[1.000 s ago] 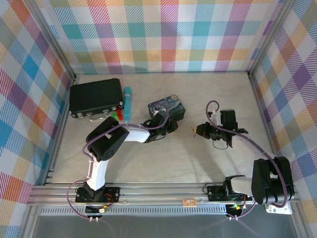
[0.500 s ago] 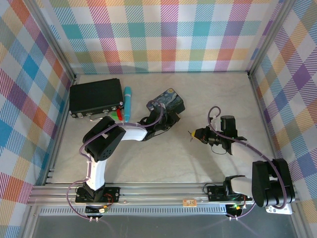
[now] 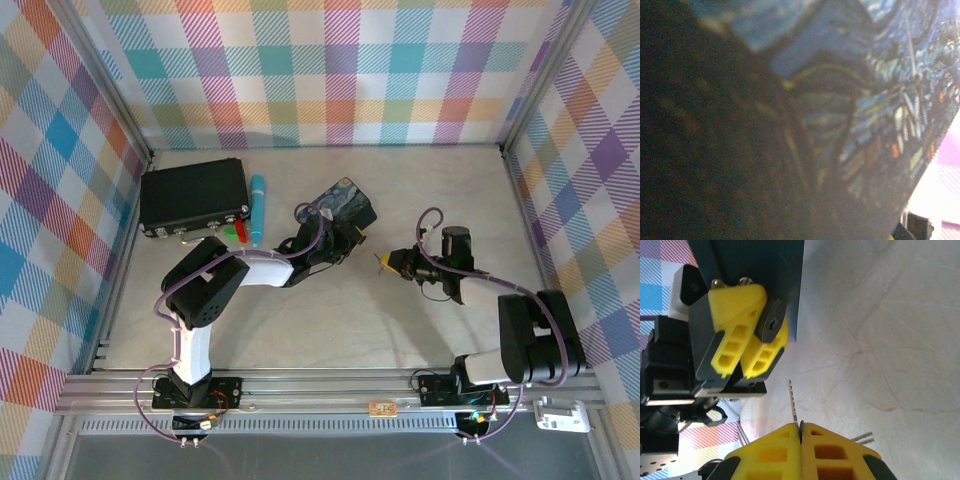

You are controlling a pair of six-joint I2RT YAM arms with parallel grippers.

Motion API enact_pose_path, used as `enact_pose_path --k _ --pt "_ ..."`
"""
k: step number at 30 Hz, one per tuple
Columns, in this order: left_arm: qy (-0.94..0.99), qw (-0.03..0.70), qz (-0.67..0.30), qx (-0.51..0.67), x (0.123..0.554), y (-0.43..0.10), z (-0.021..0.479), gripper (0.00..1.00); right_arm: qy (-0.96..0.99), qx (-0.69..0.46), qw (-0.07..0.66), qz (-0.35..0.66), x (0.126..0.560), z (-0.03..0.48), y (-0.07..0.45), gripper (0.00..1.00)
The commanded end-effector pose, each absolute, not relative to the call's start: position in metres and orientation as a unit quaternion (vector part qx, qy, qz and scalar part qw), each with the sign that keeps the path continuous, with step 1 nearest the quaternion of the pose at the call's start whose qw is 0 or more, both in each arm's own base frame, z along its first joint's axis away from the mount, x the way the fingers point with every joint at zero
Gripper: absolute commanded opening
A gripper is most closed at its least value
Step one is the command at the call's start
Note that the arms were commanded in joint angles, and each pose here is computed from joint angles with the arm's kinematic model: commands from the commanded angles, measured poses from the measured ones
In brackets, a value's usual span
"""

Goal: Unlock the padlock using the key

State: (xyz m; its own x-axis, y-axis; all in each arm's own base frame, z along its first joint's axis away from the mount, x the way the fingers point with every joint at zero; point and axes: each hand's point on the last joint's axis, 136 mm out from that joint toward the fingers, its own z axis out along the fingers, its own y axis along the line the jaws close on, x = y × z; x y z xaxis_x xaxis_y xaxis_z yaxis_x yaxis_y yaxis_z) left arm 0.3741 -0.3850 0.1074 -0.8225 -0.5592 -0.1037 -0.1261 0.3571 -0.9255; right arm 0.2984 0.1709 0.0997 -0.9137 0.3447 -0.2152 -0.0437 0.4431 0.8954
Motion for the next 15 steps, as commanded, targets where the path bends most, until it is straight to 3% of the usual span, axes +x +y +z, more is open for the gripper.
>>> enact_pose_path --k 1,15 --pt "0.773 0.204 -0.565 -0.205 0.371 -0.390 0.137 0.00 0.806 0.057 0.211 0.550 0.316 0.124 0.181 0.00" --pt "0.770 0.204 -0.568 -0.205 0.372 -0.390 0.137 0.00 0.799 0.046 0.195 0.567 0.332 0.115 0.196 0.00"
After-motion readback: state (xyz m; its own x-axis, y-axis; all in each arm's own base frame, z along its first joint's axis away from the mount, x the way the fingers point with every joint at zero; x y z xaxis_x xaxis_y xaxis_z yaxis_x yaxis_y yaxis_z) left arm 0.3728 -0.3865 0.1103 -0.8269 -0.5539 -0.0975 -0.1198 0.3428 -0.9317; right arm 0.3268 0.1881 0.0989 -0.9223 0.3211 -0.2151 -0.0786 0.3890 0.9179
